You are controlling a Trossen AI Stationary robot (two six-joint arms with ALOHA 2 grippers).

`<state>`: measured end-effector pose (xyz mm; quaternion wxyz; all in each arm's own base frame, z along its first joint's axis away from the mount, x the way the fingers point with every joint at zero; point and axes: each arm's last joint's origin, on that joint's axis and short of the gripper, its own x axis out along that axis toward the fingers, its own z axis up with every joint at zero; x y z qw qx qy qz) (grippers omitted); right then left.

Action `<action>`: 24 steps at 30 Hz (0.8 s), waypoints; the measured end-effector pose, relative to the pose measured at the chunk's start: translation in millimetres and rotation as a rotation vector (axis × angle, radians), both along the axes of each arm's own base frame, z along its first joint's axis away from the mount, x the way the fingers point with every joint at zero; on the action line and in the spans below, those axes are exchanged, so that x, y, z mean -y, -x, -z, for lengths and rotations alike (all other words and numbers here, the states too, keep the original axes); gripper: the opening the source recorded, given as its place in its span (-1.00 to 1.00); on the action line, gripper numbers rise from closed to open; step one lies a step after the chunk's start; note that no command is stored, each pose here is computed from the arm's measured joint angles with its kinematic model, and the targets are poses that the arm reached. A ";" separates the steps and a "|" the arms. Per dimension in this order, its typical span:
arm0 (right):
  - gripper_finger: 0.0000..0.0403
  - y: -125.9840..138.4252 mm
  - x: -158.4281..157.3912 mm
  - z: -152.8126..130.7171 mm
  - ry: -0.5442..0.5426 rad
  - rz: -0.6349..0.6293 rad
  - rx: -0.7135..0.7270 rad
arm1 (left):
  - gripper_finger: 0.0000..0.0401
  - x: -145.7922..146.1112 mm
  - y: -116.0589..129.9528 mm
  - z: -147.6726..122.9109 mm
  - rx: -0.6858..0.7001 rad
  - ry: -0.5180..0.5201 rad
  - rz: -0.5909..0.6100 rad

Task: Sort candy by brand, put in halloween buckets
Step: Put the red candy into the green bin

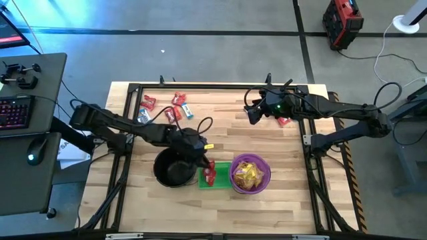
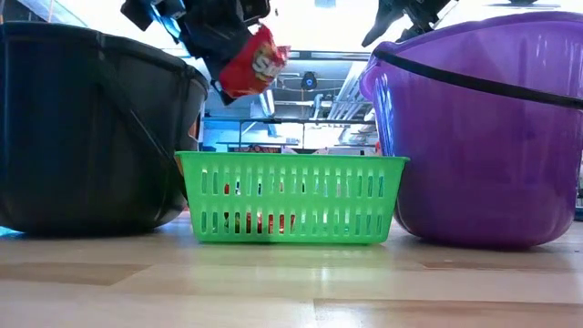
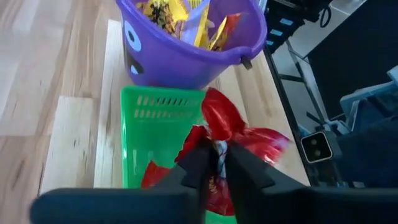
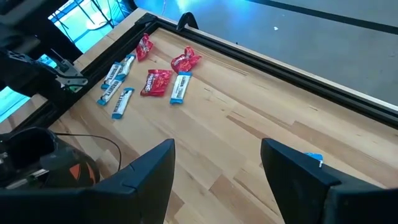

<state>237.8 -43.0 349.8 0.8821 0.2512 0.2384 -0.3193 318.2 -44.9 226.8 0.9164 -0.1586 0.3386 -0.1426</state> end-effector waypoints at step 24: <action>0.15 43.7 57.6 86.4 -0.409 0.332 -0.349 | -0.14 -92.2 87.7 -118.4 0.199 -0.157 -0.440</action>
